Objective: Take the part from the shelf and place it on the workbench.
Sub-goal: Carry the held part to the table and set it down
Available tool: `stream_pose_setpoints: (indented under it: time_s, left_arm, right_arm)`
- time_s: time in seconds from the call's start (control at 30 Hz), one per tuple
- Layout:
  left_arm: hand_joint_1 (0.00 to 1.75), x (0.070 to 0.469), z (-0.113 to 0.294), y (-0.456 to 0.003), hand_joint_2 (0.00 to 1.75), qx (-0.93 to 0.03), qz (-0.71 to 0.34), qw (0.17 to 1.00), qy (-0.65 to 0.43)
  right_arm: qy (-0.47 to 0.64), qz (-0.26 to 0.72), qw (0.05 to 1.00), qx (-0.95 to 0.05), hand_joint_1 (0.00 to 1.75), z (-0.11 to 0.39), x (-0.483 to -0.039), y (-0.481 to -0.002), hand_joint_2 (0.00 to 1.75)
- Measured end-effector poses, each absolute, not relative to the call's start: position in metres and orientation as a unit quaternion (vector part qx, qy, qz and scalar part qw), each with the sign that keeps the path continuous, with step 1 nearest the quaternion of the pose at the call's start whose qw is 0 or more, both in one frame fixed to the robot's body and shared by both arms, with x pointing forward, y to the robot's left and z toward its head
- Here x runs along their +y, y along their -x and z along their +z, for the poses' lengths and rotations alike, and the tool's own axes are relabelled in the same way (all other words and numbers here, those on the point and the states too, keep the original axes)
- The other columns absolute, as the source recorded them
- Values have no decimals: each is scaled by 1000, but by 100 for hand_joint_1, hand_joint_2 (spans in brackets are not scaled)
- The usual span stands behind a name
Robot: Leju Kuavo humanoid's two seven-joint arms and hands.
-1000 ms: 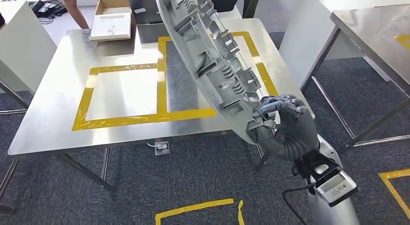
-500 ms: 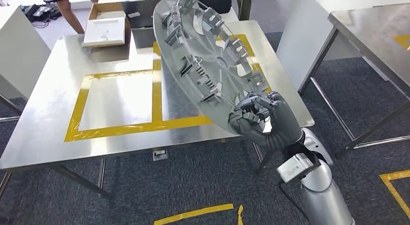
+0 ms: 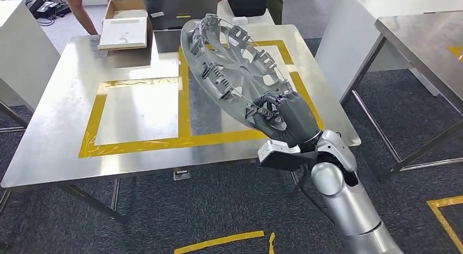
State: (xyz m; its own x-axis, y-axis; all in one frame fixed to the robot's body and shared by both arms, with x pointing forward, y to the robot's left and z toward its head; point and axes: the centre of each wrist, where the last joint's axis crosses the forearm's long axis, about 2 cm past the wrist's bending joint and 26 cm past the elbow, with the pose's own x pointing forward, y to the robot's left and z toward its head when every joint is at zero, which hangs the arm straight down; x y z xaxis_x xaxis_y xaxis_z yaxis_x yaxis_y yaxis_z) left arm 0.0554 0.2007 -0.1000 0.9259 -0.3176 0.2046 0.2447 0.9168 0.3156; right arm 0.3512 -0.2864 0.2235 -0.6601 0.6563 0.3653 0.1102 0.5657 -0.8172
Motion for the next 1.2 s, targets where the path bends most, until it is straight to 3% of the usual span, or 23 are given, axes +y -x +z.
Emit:
stream_pose_setpoints:
  time_s: [0.53,0.93,1.2]
  left_arm:
    - [0,203,-101,-54,175,-128,-155,968,-148]
    - [0,205,-100,-55,175,-138,-152,958,-203]
    - [0,205,-100,-55,175,-138,-151,957,-207]
  right_arm:
    - [420,491,387,-658,175,160,-309,-393,175]
    - [435,535,386,-612,175,135,-329,-411,175]
    - [424,565,334,-624,175,137,-312,-418,175]
